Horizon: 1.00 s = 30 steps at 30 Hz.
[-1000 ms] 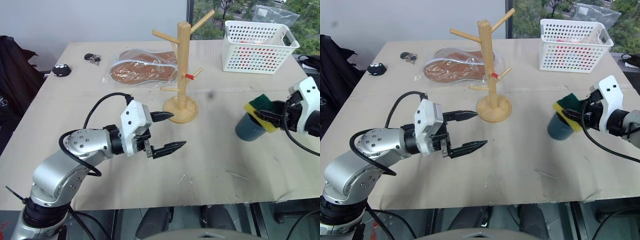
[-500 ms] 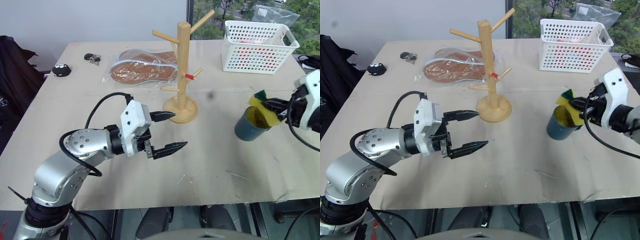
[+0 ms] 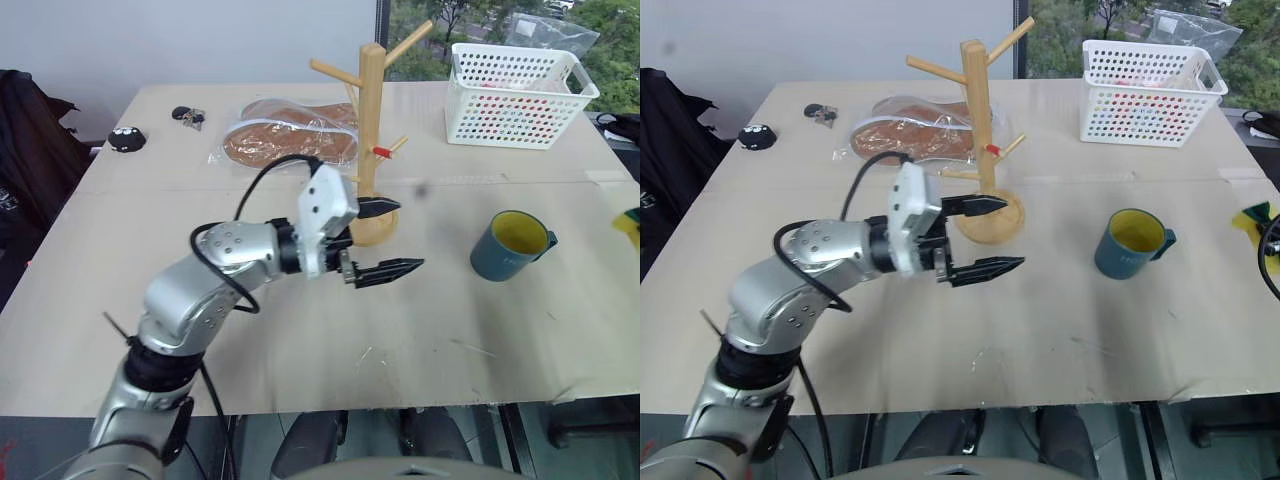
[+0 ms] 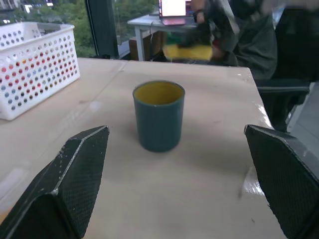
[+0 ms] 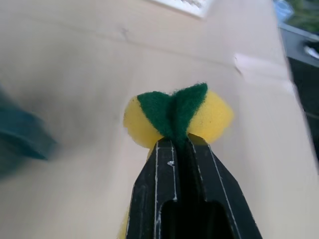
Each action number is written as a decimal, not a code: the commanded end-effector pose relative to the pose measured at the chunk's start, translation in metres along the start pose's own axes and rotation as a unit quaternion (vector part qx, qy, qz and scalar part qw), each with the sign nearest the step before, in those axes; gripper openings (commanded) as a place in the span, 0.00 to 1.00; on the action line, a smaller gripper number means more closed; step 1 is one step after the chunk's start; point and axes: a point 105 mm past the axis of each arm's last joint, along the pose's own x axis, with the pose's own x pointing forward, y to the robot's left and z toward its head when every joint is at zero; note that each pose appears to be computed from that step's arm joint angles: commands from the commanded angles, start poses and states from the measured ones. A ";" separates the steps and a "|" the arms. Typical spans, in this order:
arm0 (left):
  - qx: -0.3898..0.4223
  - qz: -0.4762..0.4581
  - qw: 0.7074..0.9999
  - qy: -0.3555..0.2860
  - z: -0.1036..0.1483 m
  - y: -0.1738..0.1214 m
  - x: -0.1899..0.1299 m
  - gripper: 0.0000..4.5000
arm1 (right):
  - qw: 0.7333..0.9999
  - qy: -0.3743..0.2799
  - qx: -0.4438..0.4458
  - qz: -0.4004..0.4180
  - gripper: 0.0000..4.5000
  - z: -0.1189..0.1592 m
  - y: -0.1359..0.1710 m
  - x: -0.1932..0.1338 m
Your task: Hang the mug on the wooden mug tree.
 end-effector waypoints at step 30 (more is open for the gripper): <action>0.008 -0.067 0.997 0.031 0.002 -0.008 -0.006 1.00 | 0.985 -0.157 0.018 0.076 0.98 -0.002 0.094 0.032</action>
